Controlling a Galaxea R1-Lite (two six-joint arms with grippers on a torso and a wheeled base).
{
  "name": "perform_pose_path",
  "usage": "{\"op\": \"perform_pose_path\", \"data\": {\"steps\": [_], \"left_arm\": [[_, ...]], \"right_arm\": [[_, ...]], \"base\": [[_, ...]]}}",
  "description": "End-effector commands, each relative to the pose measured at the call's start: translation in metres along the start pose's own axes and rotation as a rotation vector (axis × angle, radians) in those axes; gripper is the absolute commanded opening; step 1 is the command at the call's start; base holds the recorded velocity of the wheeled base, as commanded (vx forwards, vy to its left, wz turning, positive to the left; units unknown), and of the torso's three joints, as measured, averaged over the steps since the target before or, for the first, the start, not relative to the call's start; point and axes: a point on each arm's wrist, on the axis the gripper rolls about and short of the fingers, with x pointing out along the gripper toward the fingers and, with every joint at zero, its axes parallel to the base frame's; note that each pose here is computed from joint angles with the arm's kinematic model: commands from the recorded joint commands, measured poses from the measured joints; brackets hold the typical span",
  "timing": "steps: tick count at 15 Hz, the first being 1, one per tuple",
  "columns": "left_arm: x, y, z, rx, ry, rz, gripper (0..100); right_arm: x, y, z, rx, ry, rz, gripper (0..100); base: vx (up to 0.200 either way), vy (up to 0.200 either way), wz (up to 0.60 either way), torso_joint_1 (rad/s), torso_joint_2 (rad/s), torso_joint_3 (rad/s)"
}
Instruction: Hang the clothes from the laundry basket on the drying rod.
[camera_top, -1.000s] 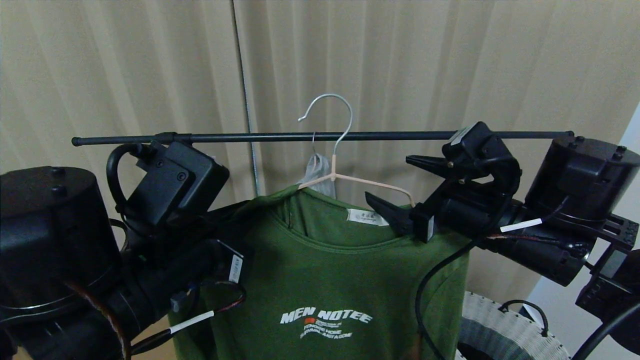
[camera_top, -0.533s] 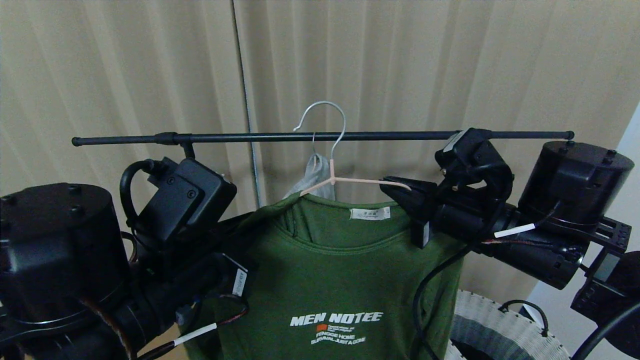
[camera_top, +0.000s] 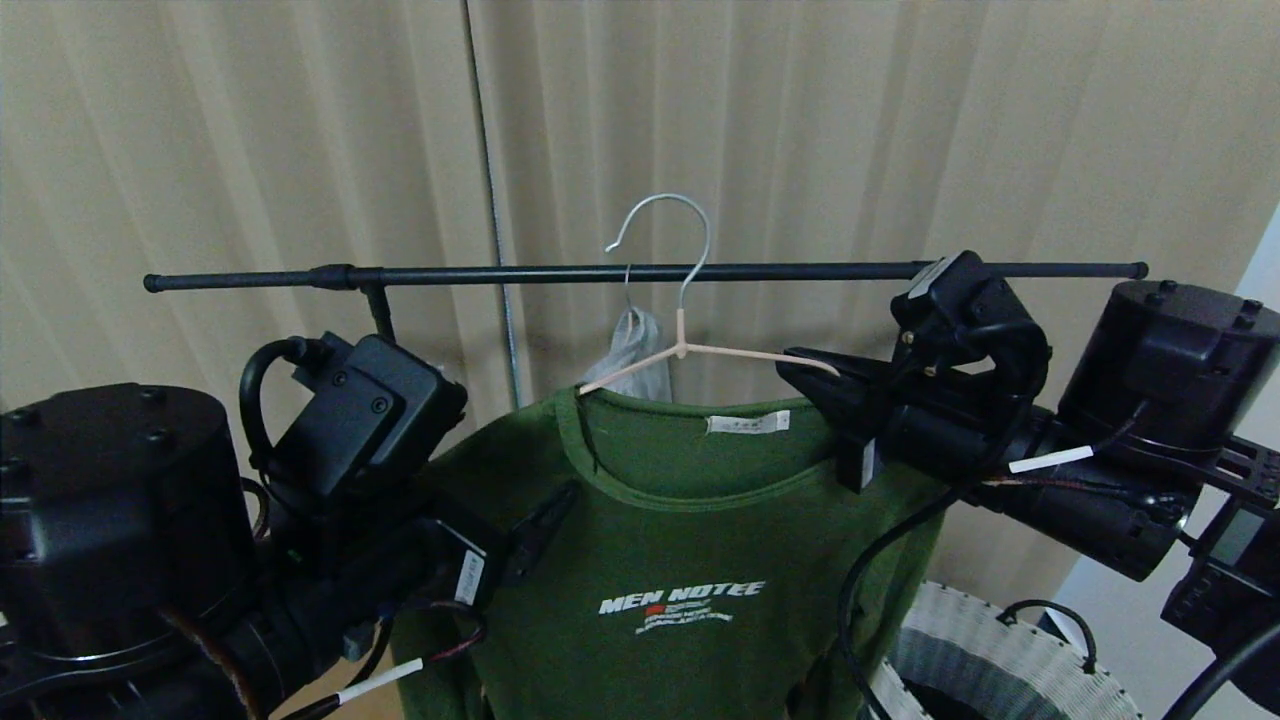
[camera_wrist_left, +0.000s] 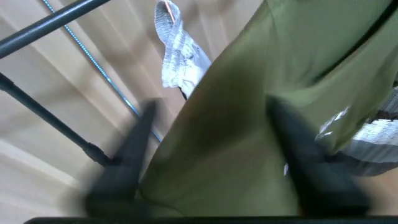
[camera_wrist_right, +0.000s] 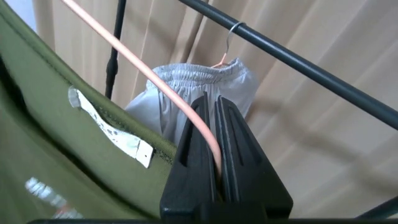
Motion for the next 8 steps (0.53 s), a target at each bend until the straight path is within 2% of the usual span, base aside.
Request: {"op": "perform_pose_path", "data": {"steps": [1,3,5,6,8], "left_arm": [[-0.015,0.004,-0.012,0.001,0.011,-0.006,100],[-0.034,0.012,-0.019,-0.009,-0.012,-0.015,100],[-0.046,0.019,-0.021,-0.018,-0.039,-0.017,100],[-0.055,0.025,-0.032,-0.02,-0.025,-0.014,100],[-0.056,0.028,-0.052,-0.017,0.05,0.009,100]], "right_arm": [[-0.014,-0.011,-0.002,0.003,0.005,-0.041,0],[-0.026,-0.021,-0.003,0.007,0.007,-0.082,0],[-0.031,-0.022,-0.003,0.008,0.005,-0.09,0],[-0.036,-0.023,0.0,0.014,-0.007,-0.095,0],[-0.039,-0.022,0.001,0.015,-0.012,-0.093,0]], "base": [[0.0,0.0,0.0,0.0,0.0,0.0],[0.0,0.0,0.0,0.0,0.0,0.0],[0.0,0.0,0.0,0.0,0.0,0.0],[0.0,0.0,0.0,0.0,0.0,0.0],[0.0,0.0,0.0,0.0,0.0,0.0]]}}
